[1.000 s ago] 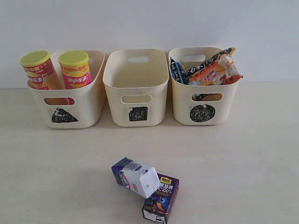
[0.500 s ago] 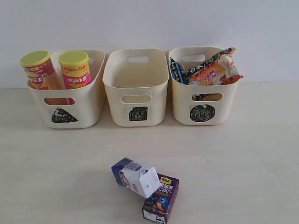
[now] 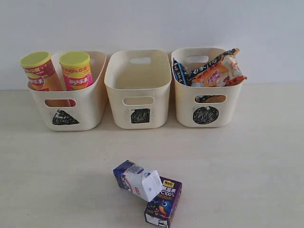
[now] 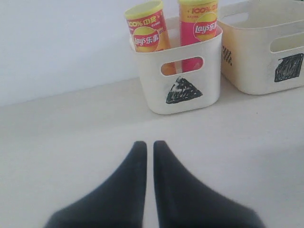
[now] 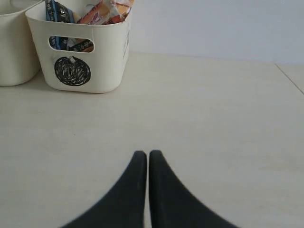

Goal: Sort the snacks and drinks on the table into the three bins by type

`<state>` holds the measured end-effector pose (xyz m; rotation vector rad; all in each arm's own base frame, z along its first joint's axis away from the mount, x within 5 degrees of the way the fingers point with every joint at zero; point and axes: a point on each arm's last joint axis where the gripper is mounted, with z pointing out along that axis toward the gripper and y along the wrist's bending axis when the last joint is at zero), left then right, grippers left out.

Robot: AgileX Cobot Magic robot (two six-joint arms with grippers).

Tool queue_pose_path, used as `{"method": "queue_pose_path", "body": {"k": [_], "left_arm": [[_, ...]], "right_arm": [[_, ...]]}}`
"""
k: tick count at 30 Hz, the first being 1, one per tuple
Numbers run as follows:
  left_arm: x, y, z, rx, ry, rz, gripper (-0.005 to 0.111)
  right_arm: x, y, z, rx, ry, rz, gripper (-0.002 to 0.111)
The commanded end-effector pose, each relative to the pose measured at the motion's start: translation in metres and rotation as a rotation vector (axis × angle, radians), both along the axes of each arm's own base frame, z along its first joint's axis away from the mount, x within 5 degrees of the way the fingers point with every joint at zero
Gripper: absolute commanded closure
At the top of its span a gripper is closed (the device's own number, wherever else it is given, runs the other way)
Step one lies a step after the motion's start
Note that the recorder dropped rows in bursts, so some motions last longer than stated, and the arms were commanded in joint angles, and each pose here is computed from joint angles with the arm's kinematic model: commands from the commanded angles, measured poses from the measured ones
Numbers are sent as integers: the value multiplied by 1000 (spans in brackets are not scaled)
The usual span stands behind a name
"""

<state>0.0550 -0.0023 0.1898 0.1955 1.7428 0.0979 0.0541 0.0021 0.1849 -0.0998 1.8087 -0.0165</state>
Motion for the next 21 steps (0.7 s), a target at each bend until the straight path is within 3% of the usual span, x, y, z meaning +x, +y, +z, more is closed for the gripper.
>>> {"method": "queue_pose_path", "body": {"k": [1,2,5,10,13,16,19,21], "left_arm": [[0,1,1,48,-26,-1,102],[1,0,3,28,-48,-2,102],[1,-2,11,-213,-118,4,102],[1,0,23,-315,-245,14,102],[1,2,29,-513,-307,31,102],[-1,5,38,-571,-412,41,102],[-3,8,44,-570,-486,45,102],[-3,9,63,-565,-534,44,102]], "right_arm": [[0,0,-1,-4,-7,-2,109],[0,0,-1,-4,-7,-2,109],[0,0,-1,-4,-7,-2,109],[0,0,-1,-4,-7,-2,109],[0,0,-1,-4,-7,-2,109],[0,0,-1,-4,-7,-2,109],[0,0,-1,-4,-7,-2,109],[0,0,-1,-4,-7,-2,109]]}}
